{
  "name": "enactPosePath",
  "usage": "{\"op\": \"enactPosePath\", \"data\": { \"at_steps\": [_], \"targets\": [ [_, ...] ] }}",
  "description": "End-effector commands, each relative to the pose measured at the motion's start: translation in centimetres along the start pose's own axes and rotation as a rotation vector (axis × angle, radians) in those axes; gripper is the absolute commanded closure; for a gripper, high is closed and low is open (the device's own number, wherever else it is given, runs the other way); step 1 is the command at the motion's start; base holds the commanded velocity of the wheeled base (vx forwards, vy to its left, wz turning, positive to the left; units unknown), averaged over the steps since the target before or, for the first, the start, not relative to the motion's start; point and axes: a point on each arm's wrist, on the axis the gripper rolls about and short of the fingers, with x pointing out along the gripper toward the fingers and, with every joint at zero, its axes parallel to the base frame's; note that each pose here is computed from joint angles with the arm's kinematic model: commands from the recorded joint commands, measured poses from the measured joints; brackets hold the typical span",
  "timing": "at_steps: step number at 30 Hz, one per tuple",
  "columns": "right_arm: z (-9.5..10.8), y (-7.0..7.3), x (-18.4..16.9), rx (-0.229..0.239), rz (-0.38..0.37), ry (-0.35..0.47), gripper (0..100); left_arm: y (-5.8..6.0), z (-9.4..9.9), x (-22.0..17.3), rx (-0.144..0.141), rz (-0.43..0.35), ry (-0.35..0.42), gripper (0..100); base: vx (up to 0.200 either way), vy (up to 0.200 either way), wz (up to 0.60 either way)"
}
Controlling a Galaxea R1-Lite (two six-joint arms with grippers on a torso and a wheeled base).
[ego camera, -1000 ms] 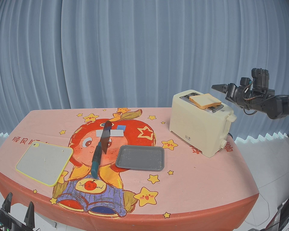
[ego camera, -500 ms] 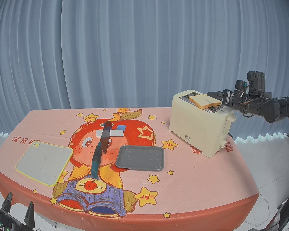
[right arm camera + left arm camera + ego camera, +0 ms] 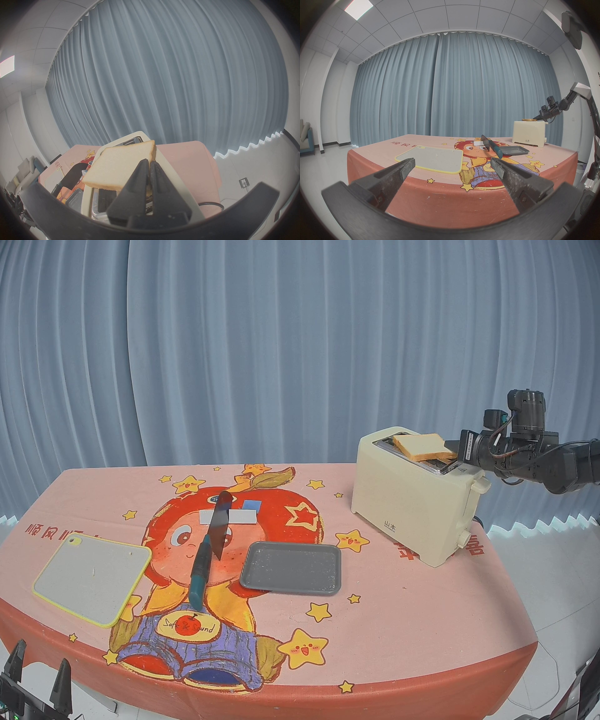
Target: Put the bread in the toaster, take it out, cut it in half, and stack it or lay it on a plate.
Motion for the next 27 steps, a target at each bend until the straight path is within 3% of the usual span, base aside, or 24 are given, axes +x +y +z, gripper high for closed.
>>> {"op": "enactPosePath", "data": {
  "at_steps": [1, 12, 27],
  "targets": [
    [0.5, 0.4, -0.2, -0.002, 0.004, 0.007, 100, 0.0, -0.5, 0.1, 0.001, 0.000, 0.017, 0, 0.000, 0.000, 0.00],
    [2.8, 1.4, -2.5, -0.008, 0.023, -0.073, 100, 0.0, -0.5, 0.1, 0.001, 0.000, 0.017, 0, 0.000, 0.000, 0.00],
    [3.9, 2.4, -4.2, -0.033, 0.039, -0.129, 100, 0.0, -0.5, 0.1, 0.001, 0.000, 0.017, 0, 0.000, 0.000, 0.00]
  ]
}}
